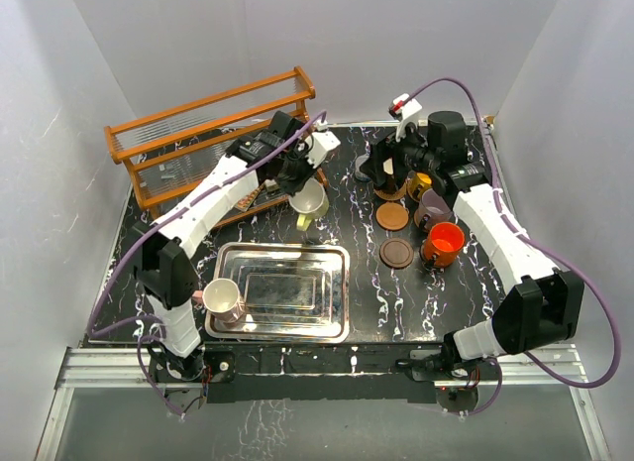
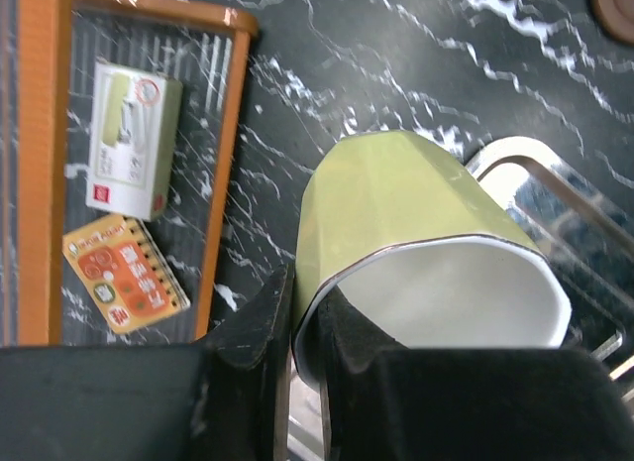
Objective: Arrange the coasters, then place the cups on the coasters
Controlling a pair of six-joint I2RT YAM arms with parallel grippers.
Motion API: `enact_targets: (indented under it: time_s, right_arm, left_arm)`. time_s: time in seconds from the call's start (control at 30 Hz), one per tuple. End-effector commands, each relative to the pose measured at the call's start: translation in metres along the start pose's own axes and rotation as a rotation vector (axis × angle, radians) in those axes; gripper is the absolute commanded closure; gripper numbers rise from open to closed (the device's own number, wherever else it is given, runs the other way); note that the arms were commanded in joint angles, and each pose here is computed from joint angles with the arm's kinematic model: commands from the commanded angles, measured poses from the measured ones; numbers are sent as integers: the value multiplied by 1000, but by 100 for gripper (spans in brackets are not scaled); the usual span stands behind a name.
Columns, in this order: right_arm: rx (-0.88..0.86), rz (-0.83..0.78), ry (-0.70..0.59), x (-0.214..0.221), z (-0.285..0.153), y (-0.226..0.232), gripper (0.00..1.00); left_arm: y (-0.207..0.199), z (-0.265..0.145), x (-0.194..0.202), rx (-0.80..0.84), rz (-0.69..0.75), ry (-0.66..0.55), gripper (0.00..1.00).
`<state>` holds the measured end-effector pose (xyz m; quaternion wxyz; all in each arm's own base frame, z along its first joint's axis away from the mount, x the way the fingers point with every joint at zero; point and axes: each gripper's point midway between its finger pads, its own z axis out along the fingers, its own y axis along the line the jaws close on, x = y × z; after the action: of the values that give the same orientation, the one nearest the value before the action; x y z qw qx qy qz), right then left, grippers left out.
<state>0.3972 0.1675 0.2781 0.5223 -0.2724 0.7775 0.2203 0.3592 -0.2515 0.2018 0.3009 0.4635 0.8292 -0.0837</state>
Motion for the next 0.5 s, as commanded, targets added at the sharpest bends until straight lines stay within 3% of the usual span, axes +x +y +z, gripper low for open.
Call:
enact_targets:
  time_s: [0.0,0.47]
  right_arm:
    - [14,37,-122,-38,6,6,17]
    - [12,197,-62,7,24,26,29]
  left_arm:
    - [25,-11,-64,-107,-65,-206,100]
    - [28,16,-113,-253,-183,-324,100]
